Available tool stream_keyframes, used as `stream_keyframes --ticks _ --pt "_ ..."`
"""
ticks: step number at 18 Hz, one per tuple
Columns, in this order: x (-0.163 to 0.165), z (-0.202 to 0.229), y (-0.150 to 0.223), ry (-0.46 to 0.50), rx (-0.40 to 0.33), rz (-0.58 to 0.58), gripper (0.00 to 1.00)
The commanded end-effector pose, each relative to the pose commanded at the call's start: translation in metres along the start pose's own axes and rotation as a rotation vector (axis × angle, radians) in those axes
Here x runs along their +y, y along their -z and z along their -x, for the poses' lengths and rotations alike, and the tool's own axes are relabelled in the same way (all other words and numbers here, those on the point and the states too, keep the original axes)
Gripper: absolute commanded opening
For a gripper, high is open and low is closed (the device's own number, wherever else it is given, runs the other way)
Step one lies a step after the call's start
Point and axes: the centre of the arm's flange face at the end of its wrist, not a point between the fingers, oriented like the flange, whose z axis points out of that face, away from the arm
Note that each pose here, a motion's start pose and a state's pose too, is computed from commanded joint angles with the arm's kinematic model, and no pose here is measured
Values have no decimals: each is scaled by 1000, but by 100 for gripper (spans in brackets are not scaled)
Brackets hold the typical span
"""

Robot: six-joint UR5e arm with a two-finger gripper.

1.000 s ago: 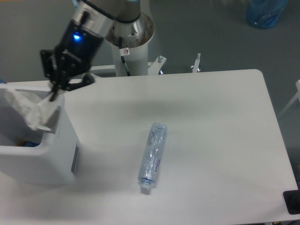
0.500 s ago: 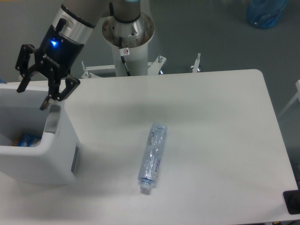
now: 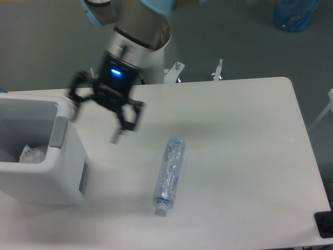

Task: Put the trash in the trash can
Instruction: 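Move the open gripper back over the clear plastic bottle and lower it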

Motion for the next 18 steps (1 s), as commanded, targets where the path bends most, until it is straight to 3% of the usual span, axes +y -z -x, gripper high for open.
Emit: stream_keyframes --ticks 6,13,18 --pt "25 84 -32 13 -140 136 100" --pt "41 117 -69 -10 -206 265 100" --pt "48 119 -83 -15 -202 296 100"
